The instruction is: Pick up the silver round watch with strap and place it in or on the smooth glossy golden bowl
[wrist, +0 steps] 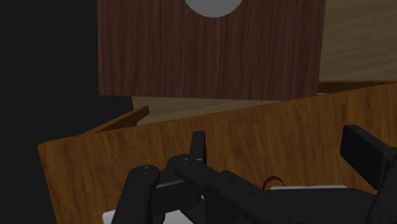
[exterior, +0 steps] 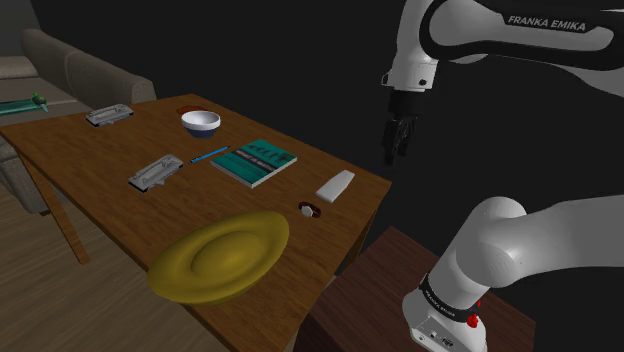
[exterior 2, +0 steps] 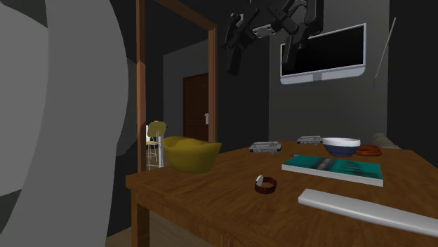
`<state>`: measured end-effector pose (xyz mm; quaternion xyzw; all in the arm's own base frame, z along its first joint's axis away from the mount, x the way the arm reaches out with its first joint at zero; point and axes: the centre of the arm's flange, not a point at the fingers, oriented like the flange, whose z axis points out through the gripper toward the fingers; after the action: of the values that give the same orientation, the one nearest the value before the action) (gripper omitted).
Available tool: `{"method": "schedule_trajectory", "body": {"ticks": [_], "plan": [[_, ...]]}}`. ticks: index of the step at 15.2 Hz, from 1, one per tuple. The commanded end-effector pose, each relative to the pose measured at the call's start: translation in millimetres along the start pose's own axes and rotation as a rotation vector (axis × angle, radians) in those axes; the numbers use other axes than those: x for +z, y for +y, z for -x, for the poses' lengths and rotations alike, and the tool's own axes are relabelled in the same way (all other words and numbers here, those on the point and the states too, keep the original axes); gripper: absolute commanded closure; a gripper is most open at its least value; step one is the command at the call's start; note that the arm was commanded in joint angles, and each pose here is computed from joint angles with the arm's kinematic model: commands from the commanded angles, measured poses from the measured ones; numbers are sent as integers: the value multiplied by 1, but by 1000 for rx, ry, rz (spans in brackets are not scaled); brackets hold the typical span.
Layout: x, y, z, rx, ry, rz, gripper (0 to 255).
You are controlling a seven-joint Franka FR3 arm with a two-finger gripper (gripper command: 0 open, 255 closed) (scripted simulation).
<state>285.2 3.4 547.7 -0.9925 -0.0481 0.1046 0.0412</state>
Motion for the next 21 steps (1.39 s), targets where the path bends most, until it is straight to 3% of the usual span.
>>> {"method": "schedule_trajectory", "body": {"ticks": [1, 21], "plan": [[0, 0, 0, 0, 0, 0, 0], [133, -87, -191, -131, 45, 71, 0]]}}
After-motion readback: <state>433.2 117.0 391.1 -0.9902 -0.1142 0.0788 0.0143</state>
